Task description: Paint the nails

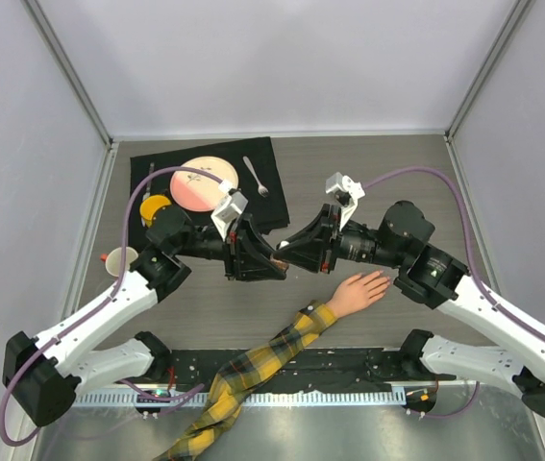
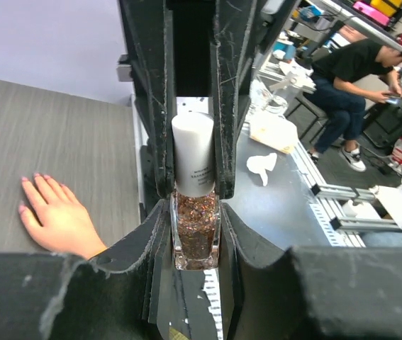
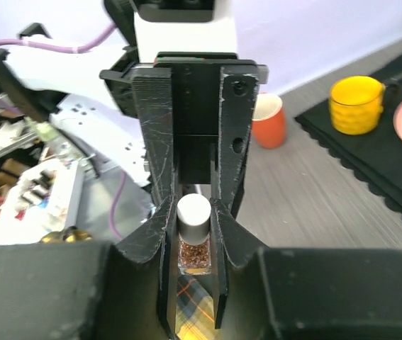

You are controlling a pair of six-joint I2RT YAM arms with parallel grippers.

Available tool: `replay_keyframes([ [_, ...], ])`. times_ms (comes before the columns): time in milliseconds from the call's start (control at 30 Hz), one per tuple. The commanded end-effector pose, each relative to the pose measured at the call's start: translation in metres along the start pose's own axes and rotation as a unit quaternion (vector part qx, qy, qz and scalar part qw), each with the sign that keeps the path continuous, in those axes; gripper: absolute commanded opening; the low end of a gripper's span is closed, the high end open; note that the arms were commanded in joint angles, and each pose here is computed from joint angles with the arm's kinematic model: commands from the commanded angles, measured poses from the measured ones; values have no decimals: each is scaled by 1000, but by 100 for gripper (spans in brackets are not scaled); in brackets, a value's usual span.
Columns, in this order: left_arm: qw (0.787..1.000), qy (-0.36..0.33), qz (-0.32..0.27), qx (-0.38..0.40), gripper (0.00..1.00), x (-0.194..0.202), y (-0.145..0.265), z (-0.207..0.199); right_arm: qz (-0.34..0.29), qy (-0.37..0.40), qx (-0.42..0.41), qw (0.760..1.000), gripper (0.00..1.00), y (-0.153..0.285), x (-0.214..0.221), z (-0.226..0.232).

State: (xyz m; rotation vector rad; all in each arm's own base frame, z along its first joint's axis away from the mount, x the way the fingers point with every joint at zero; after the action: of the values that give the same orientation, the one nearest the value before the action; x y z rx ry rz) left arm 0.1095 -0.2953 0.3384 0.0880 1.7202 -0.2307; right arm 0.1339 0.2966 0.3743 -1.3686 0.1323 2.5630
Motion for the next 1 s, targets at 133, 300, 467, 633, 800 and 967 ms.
replay_keyframes([
  [133,995,-100,-14,18,0,-31,6,-21,-4,-21,54,998,29,3,-8,-16],
  [300,985,-132,17,-113,0,-22,14,22,-62,-60,173,981,56,13,-35,-43],
  [467,970,-127,38,-206,0,-15,25,53,-106,-87,174,975,63,11,-58,-32],
  [633,962,-132,38,-234,0,-17,30,60,-103,-80,229,964,66,-6,-57,-32],
  [800,951,-145,30,-273,0,-22,40,66,-111,-61,308,943,66,-16,-54,-41],
  [967,947,-150,23,-283,0,-23,43,66,-104,-60,327,937,46,-30,-52,-42],
])
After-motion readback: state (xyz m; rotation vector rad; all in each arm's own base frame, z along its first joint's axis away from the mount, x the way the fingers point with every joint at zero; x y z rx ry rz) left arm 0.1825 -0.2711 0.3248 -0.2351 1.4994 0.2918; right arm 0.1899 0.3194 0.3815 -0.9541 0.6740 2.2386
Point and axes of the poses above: each gripper's point midway between its finger pads, its own y axis back along the fingers, its own z axis along the line the jaws close on, x = y × z, the point moved 1 cm from there along y, back along the fingers, and after that the axes turned 13 degrees about -y, right-handed, at the moved point
